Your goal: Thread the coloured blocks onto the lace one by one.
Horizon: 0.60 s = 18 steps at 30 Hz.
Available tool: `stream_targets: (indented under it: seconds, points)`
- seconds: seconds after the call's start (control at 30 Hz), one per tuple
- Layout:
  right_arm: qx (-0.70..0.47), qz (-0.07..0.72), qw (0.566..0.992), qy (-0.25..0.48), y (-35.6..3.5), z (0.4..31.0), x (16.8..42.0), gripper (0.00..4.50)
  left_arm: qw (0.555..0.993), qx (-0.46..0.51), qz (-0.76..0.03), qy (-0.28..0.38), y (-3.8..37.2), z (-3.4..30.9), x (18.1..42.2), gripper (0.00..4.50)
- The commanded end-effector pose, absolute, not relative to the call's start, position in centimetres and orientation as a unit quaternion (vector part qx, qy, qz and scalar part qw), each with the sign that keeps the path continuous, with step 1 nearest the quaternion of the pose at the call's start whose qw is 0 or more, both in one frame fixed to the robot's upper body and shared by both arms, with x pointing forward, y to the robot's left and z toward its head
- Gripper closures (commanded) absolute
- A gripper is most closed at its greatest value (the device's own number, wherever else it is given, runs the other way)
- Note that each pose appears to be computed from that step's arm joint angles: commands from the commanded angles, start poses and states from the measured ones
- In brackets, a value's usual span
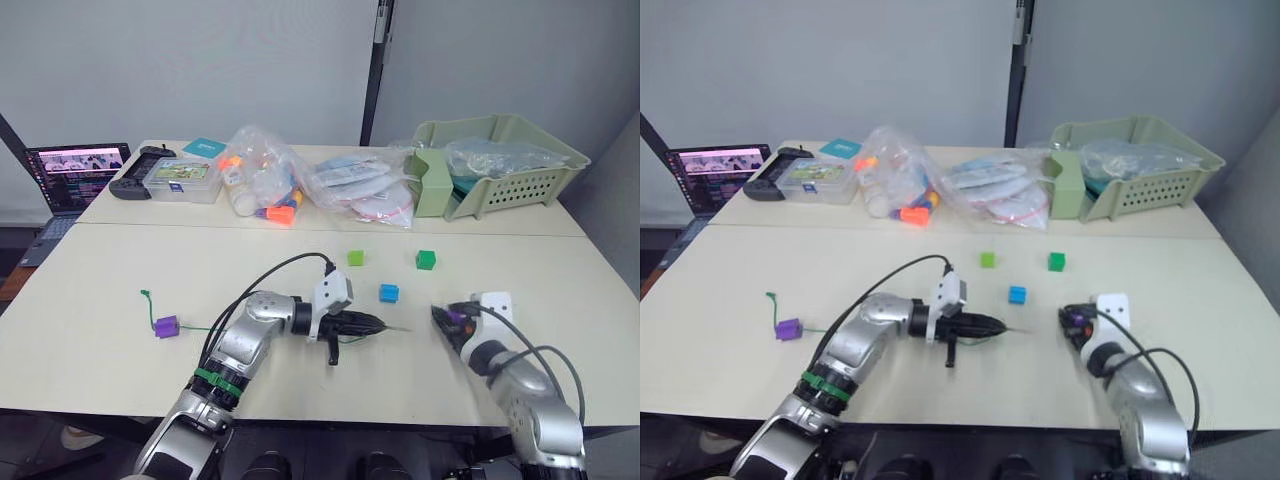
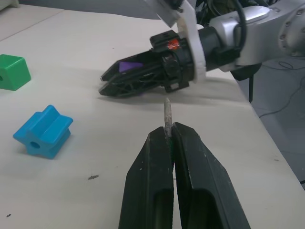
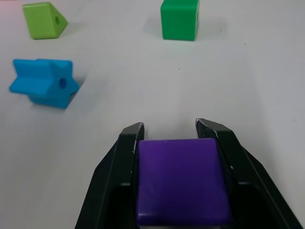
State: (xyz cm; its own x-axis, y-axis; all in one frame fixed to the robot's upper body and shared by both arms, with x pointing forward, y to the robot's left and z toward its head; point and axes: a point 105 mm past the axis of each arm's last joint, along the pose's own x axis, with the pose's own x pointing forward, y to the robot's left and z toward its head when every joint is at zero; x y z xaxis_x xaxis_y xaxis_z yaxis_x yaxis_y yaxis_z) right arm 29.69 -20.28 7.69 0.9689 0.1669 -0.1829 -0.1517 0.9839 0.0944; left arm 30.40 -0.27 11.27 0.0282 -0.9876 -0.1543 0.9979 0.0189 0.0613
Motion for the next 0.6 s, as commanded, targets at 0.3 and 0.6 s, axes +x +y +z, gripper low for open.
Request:
stream_targets:
  seconds: [0.3,0.6]
  points:
    - [0.035,0.069,0.995,0.061,-19.4,9.6,27.6,1.26,0.689,0.088,-0.719,0.022,-0.9,12.1,30.5,4.50]
    - [-0.083,0.220,0.972,-0.023,-23.3,16.5,26.1,0.02,0.699,0.086,-0.709,0.020,-0.4,11.9,30.4,4.50]
